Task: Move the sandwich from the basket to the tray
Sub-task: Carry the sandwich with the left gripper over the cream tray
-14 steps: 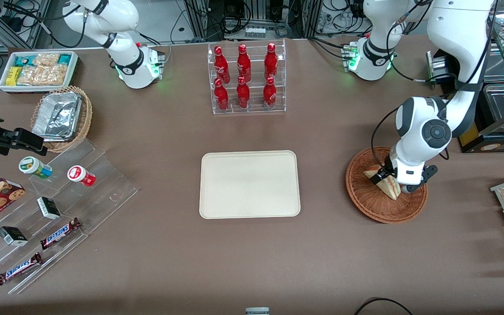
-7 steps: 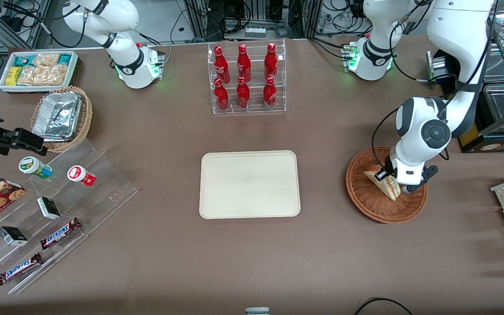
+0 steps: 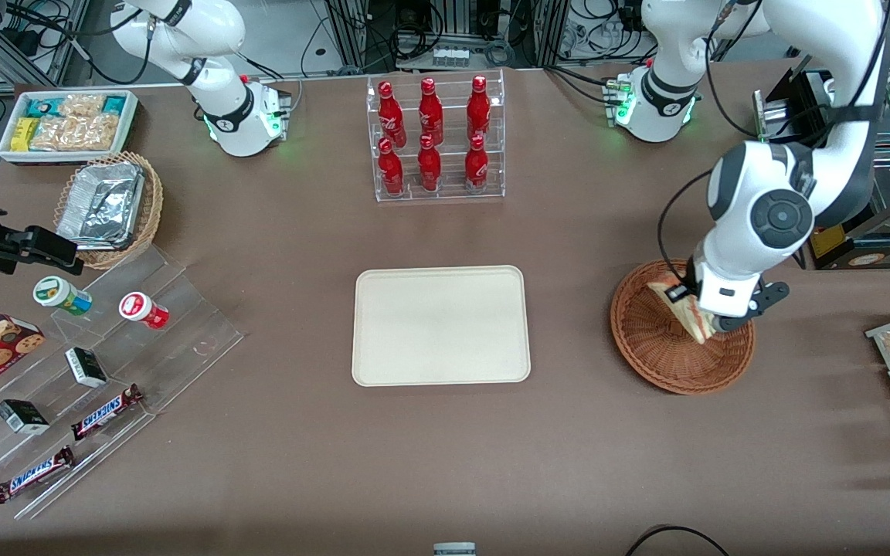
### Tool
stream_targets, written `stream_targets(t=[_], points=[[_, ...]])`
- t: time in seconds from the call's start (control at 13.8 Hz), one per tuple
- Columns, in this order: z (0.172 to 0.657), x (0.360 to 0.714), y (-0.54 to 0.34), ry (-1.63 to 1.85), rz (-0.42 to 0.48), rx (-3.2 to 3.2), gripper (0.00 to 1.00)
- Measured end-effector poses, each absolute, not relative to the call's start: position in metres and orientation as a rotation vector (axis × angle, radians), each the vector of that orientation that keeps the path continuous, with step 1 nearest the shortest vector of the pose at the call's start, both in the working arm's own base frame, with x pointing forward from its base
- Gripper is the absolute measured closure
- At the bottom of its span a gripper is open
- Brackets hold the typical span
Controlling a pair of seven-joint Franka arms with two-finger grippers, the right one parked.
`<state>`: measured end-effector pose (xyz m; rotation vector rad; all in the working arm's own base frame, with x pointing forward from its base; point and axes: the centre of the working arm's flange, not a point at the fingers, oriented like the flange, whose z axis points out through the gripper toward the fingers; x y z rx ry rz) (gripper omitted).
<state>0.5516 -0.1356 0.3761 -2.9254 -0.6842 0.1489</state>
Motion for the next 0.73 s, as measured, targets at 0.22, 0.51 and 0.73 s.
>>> stream_targets(t=[0.22, 0.51, 0.73], points=[[0.416, 0.552, -0.225, -0.489, 0.12, -2.97, 0.85], [0.401, 0.549, -0.323, -0.301, 0.09, -3.019, 0.85], [0.38, 0.555, -0.395, -0.234, 0.064, -3.072, 0.85]])
